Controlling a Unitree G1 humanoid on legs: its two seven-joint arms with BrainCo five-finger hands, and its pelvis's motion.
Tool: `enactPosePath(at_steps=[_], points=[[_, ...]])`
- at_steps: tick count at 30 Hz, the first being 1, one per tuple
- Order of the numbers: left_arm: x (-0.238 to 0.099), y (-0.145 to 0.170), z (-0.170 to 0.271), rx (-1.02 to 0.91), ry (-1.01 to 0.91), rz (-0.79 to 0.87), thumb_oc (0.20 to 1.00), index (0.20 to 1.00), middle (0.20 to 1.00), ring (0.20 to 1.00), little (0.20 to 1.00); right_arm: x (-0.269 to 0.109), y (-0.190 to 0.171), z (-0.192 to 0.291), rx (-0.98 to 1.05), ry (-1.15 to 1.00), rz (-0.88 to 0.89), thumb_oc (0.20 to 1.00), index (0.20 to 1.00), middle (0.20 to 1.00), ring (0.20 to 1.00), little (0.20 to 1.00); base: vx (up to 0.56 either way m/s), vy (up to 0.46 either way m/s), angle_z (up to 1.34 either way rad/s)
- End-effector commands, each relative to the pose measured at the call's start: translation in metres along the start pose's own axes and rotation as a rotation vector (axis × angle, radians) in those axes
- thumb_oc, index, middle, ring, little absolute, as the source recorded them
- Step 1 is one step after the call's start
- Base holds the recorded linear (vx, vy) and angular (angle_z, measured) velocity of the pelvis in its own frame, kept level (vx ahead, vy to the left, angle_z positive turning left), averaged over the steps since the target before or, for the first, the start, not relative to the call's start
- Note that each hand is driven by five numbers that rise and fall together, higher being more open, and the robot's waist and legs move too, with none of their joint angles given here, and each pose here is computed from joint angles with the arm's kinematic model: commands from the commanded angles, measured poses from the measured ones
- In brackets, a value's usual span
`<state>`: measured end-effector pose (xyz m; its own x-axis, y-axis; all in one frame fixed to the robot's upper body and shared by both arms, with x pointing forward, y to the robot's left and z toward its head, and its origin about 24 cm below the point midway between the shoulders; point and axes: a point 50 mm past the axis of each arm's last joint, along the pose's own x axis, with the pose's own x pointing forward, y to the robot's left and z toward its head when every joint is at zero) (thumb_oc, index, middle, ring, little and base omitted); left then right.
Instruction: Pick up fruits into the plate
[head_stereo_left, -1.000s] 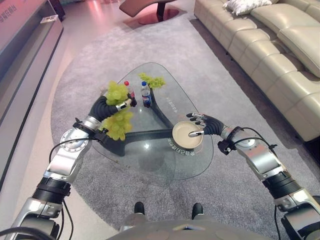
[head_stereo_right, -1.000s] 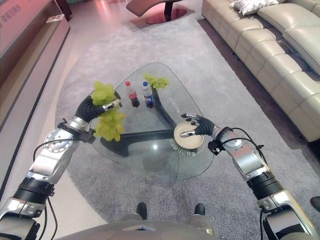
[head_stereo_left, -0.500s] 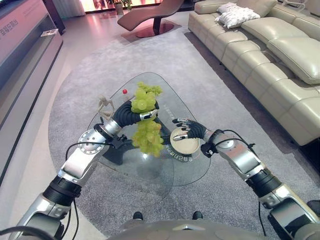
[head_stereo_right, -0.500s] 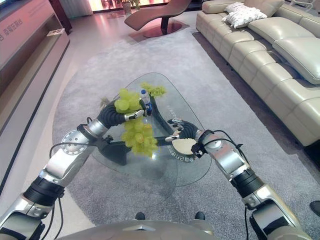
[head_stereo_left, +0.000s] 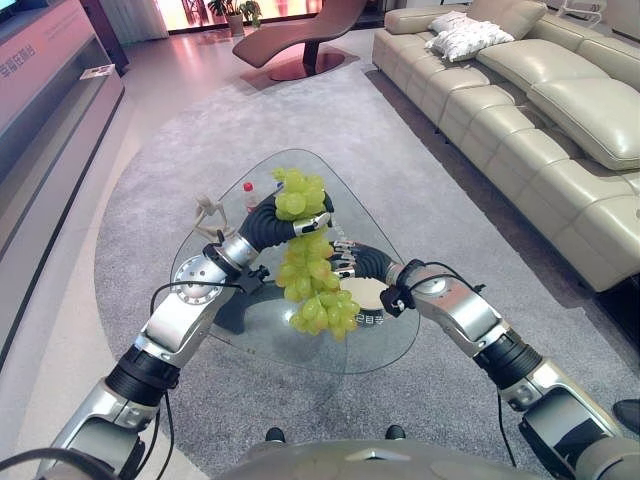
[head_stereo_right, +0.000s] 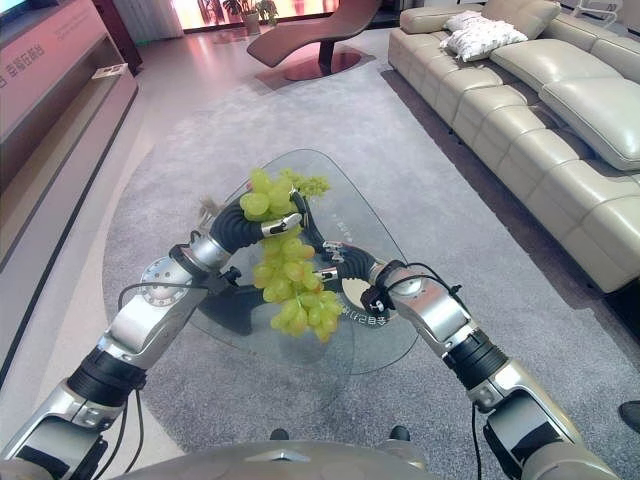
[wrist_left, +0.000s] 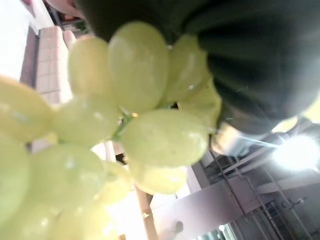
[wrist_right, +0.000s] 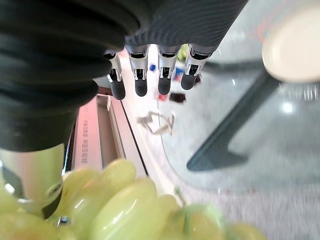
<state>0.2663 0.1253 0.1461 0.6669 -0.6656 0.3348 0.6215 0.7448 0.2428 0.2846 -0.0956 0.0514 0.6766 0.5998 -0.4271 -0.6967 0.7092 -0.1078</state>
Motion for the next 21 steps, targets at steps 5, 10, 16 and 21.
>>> enactPosePath(at_steps=[5,10,16,21], points=[[0.033,-0.005,0.037,-0.054,-0.228,-0.043,0.200,0.200,0.200,0.200,0.200,0.026,0.019,0.047,0.100,-0.145,0.089,1.000,1.000,1.000,1.000,1.000,0.00,0.000,0.00],[0.039,-0.008,0.038,-0.078,-0.245,-0.049,0.200,0.200,0.200,0.200,0.200,0.031,0.028,0.057,0.154,-0.157,0.102,1.000,1.000,1.000,1.000,1.000,0.00,0.000,0.00],[0.051,-0.021,0.041,-0.176,-0.264,-0.107,0.200,0.200,0.200,0.200,0.200,0.041,0.032,0.061,0.177,-0.144,0.080,1.000,1.000,1.000,1.000,1.000,0.00,-0.007,-0.05],[0.058,-0.024,0.042,-0.247,-0.266,-0.122,0.200,0.200,0.200,0.200,0.200,0.046,0.032,0.070,0.199,-0.172,0.076,1.000,1.000,1.000,1.000,1.000,0.01,-0.003,-0.05]])
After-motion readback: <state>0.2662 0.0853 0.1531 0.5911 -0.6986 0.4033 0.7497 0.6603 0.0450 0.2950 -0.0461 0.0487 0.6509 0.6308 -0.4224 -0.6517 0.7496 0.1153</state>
